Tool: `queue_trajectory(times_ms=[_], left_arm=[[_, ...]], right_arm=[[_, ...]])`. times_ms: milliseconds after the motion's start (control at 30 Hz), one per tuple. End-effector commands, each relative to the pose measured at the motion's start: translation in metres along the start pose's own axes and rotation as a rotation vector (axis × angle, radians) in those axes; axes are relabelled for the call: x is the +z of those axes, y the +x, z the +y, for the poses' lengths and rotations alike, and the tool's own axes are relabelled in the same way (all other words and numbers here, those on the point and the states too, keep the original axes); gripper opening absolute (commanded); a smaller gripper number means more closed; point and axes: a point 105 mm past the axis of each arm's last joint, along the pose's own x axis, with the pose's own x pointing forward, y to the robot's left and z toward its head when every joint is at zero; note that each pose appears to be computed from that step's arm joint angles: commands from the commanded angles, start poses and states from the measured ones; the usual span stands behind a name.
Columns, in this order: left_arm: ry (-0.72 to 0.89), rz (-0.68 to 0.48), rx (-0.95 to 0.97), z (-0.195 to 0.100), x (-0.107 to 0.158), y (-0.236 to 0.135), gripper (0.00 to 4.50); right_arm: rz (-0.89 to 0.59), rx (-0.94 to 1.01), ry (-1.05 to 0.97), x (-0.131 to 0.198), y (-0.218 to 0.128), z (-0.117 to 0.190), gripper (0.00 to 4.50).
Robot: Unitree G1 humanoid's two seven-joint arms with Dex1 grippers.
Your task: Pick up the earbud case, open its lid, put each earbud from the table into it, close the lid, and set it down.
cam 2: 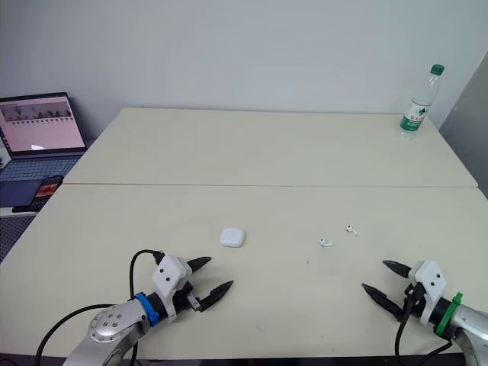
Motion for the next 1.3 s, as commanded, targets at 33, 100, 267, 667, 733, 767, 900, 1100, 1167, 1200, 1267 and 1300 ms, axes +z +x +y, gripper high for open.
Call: queue_trajectory(times_ms=[33,100,267,667,733,767,900,1100,1167,1200,1267,1300], left_arm=[[-0.013,-0.02,-0.023,-0.004,0.002,-0.002,4.5],[-0.028,-0.03,-0.023,-0.005,0.003,-0.004,4.5],[-0.033,-0.038,-0.023,-0.005,0.004,-0.004,4.5],[-0.035,-0.064,0.028,-0.003,0.01,-0.004,4.5],[-0.042,-0.076,0.04,-0.003,0.013,-0.002,4.5],[-0.047,-0.086,0.047,-0.003,0.016,-0.001,4.5],[-0.07,-0.112,0.105,-0.001,0.024,0.007,4.5],[-0.113,-0.12,0.182,0.0,0.03,0.02,4.5],[-0.12,-0.125,0.193,0.001,0.033,0.022,4.5],[-0.119,-0.127,0.198,0.001,0.033,0.024,4.5],[-0.121,-0.128,0.209,0.003,0.034,0.027,4.5],[-0.124,-0.128,0.222,0.005,0.034,0.029,4.5]], right_arm=[[-0.022,-0.001,-0.055,0.01,-0.005,-0.005,4.43],[-0.027,-0.001,-0.063,0.011,-0.004,-0.005,4.43],[-0.033,-0.001,-0.065,0.012,-0.004,-0.006,4.43],[-0.046,-0.001,-0.057,0.012,-0.002,-0.006,4.43],[-0.049,-0.002,-0.057,0.013,-0.002,-0.006,4.43],[-0.052,-0.002,-0.057,0.013,-0.002,-0.006,4.43],[-0.086,0.014,-0.052,0.019,-0.001,-0.001,4.43],[-0.194,0.089,-0.096,0.039,-0.001,0.015,4.43],[-0.228,0.108,-0.096,0.046,-0.003,0.018,4.43],[-0.24,0.119,-0.098,0.049,-0.003,0.019,4.43],[-0.252,0.128,-0.105,0.053,-0.002,0.021,4.43],[-0.256,0.129,-0.106,0.054,-0.001,0.021,4.43]])
